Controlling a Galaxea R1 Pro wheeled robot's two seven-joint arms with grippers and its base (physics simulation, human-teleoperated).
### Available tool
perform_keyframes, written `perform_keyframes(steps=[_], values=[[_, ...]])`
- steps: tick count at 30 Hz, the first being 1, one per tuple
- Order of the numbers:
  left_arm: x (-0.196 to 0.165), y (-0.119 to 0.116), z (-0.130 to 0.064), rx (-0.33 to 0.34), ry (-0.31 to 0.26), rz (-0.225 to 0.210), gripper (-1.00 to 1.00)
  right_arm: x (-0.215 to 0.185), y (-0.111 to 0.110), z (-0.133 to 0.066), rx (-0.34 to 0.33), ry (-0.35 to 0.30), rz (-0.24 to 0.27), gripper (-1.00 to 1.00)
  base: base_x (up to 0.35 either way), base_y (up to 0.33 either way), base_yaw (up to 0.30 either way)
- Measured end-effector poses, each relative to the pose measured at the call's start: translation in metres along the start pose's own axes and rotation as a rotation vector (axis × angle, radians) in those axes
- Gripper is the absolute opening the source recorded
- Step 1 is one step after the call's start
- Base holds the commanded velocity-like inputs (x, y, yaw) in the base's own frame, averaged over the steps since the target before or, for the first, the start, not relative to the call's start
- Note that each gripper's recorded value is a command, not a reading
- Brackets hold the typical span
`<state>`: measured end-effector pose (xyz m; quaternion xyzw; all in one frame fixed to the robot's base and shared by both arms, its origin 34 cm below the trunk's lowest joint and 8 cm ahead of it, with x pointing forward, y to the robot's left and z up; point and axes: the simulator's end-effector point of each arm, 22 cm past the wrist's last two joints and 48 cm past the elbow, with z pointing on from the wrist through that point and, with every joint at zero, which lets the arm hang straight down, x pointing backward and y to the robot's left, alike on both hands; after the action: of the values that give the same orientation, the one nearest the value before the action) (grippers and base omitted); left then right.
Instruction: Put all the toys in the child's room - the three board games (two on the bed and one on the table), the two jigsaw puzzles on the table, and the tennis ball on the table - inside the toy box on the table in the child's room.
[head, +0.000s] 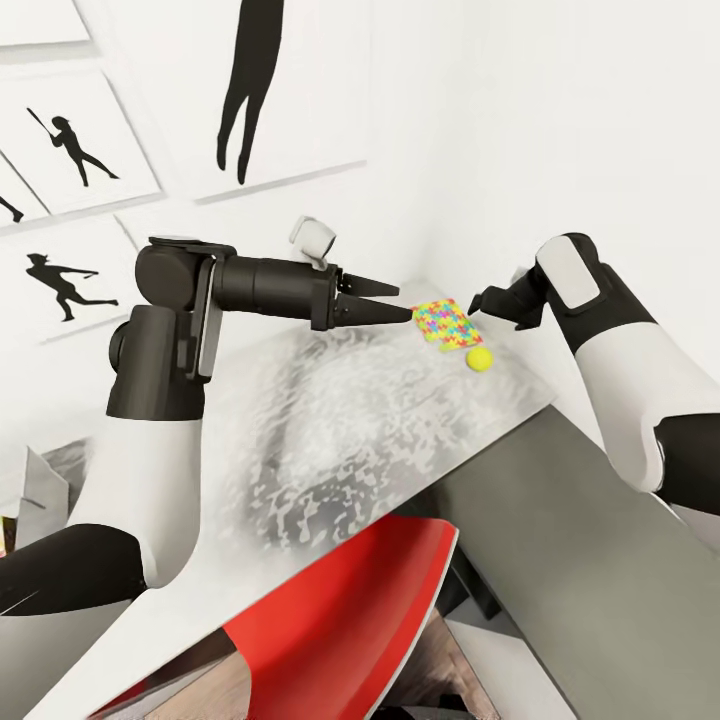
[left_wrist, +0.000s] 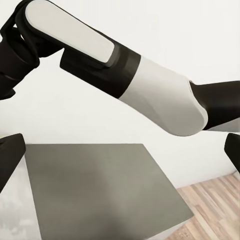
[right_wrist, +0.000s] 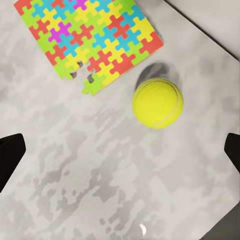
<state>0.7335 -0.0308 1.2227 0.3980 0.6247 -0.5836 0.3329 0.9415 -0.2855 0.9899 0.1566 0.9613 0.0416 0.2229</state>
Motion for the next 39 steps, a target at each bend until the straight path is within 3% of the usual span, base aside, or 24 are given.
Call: perform_keyframes(steps=[39], values=[[0.031, 0.030, 0.005, 0.009, 0.004, -0.063, 1.00, 0.014, -0.006, 0.040, 0.019, 0.040, -0.002, 1.00, 0.000, 0.000, 0.000]])
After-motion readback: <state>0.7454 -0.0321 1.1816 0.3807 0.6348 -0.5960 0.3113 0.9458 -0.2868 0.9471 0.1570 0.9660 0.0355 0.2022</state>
